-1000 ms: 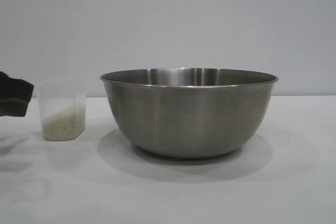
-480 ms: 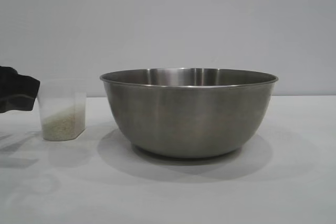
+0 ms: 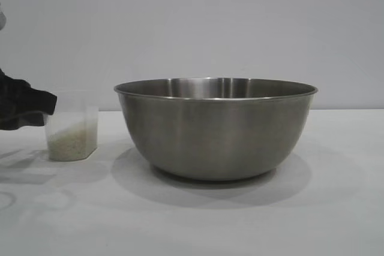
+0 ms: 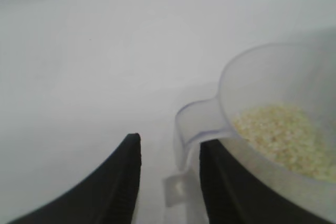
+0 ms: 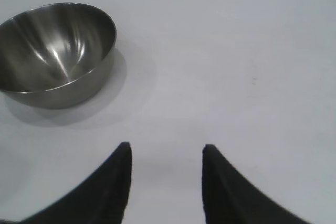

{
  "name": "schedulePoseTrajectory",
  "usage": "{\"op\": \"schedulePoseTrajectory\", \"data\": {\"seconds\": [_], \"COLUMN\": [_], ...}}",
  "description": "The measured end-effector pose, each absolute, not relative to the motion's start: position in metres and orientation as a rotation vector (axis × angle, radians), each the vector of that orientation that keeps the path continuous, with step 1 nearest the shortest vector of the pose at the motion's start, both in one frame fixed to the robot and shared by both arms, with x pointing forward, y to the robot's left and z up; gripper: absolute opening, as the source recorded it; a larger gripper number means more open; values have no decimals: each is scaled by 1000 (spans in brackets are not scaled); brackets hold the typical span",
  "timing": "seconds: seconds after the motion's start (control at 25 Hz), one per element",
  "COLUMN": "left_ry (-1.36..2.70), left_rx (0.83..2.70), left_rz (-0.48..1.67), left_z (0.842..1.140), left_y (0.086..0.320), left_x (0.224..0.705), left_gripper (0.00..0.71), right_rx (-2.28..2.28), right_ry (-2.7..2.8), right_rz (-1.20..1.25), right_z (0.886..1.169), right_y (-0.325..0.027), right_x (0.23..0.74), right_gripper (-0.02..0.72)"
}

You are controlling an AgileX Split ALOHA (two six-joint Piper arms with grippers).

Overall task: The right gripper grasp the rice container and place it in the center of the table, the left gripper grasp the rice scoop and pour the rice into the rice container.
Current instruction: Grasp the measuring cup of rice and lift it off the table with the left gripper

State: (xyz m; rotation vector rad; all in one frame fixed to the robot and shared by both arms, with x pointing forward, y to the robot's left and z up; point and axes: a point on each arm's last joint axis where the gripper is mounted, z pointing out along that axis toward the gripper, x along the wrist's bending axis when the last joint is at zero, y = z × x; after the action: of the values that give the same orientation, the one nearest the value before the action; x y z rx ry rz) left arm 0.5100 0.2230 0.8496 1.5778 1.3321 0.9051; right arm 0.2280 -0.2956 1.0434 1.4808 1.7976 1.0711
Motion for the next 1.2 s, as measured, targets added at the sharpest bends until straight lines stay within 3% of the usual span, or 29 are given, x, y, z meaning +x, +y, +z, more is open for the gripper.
{"op": "schedulePoseTrajectory", "data": {"seconds": [0.56, 0.64, 0.72, 0.76, 0.84, 0.92, 1.2], "left_ry": [1322, 1322, 1322, 1322, 1322, 1322, 1322], "left_rx": [1589, 1589, 1589, 1589, 1589, 1589, 1589], "left_rz": [914, 914, 914, 914, 914, 914, 914], "left_z": [846, 846, 846, 846, 846, 846, 846], "left_y": [221, 221, 221, 221, 221, 221, 221], "left_x": [515, 515, 515, 515, 515, 515, 515], "left_gripper": [227, 155, 162, 120, 132, 188, 184], "right_rx": [1481, 1481, 1481, 1481, 1481, 1481, 1481], "right_ry": [1798, 1798, 1798, 1798, 1798, 1798, 1798], "right_rz": [1071, 1071, 1071, 1071, 1071, 1071, 1071], "right_z": [1043, 1043, 1043, 1043, 1043, 1043, 1043], "right_y": [-296, -296, -296, -296, -296, -296, -296], "right_x": [228, 228, 228, 228, 228, 228, 228], "right_gripper": [311, 311, 311, 311, 311, 311, 311]}}
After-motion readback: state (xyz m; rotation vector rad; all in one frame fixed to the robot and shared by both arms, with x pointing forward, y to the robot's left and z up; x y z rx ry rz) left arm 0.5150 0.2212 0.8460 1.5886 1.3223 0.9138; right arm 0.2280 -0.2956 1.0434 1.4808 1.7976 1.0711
